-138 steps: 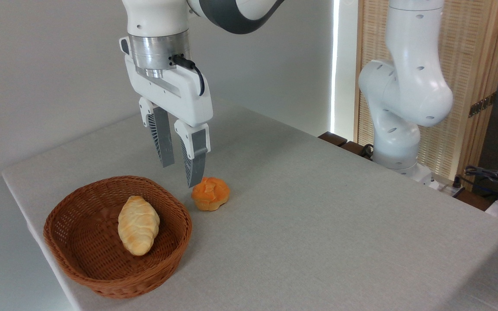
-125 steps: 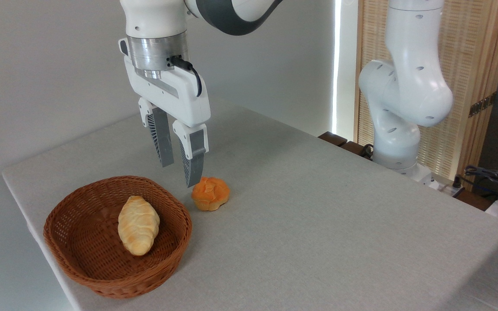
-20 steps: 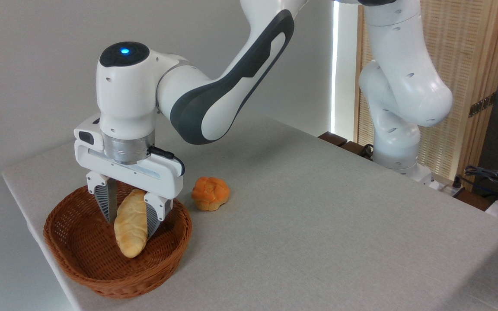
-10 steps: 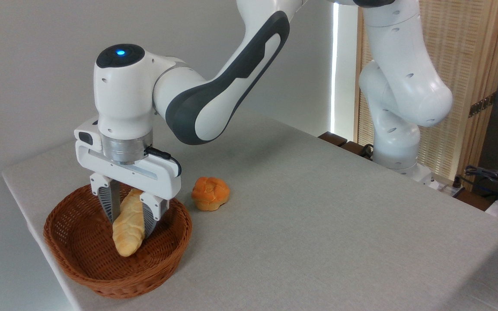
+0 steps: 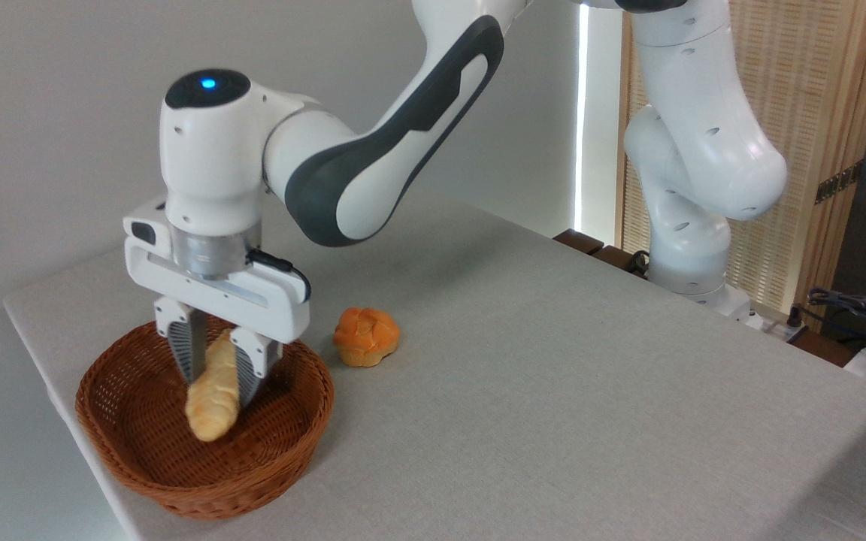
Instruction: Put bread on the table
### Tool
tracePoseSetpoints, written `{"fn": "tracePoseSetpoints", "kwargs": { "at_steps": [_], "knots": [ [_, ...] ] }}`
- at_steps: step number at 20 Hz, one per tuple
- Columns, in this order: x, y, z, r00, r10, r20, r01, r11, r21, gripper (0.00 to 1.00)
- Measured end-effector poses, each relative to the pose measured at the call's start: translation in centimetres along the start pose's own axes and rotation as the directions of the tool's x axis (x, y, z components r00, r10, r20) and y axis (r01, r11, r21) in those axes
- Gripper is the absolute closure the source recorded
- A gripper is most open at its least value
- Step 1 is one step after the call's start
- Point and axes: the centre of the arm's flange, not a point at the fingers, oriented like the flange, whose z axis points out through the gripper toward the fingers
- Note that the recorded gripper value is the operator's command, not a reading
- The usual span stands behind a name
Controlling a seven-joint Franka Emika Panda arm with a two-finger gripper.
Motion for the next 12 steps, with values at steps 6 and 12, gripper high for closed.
{"fn": "tracePoseSetpoints", "kwargs": {
  "at_steps": [6,12],
  "knots": [
    [1.8,0.0,-5.4,0.995,0.005,-0.1,-0.005,1.0,0.007,0.47],
    [0.1,1.1,-9.4,0.998,0.059,-0.027,-0.06,0.998,-0.014,0.42]
  ]
}}
